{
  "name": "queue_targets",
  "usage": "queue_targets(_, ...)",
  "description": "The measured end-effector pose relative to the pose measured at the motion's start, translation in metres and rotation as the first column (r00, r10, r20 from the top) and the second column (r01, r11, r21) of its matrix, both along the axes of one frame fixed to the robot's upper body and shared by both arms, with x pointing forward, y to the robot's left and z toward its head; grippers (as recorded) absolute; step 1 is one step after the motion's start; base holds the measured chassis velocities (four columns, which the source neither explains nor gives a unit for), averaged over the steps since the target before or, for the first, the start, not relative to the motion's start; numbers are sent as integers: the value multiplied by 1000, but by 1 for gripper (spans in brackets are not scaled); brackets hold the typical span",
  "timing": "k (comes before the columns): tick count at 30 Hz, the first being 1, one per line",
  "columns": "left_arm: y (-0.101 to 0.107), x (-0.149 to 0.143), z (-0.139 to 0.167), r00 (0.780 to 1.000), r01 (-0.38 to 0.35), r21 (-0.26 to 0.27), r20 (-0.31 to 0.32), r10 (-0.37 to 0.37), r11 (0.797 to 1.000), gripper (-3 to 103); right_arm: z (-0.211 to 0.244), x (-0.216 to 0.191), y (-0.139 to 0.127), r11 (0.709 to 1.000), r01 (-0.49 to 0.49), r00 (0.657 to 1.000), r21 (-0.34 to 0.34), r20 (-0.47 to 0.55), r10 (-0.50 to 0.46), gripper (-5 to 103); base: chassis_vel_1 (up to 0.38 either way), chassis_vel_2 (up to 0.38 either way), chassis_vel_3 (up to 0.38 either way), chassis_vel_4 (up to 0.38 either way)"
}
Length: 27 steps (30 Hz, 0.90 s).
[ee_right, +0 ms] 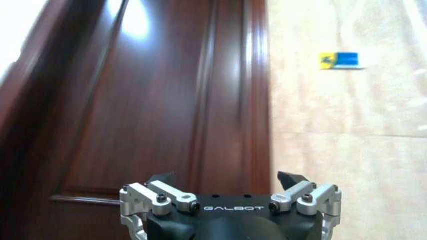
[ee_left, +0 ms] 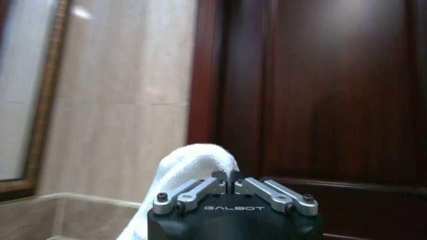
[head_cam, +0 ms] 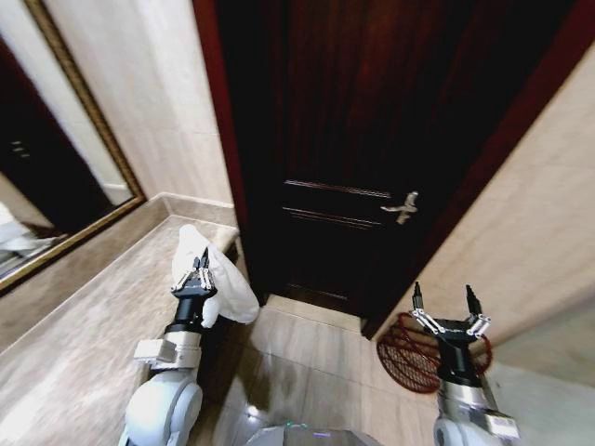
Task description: Discard the used towel into the hamper.
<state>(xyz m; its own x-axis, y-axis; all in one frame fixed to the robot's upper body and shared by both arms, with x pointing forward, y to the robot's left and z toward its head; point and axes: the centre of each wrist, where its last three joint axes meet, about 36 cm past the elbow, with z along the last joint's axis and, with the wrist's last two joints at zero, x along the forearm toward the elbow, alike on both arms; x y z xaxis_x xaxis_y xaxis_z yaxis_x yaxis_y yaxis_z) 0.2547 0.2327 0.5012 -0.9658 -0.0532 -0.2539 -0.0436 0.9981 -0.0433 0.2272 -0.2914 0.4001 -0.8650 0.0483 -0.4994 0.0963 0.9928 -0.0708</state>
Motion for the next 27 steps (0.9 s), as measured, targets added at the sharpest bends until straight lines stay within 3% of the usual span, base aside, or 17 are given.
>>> queue_targets(27, 3, 3, 3, 1000, 28, 13, 11, -28, 1000, 2, 1, 0, -1, 1000, 16, 1000, 7, 13, -16, 100, -125, -124, -129, -129)
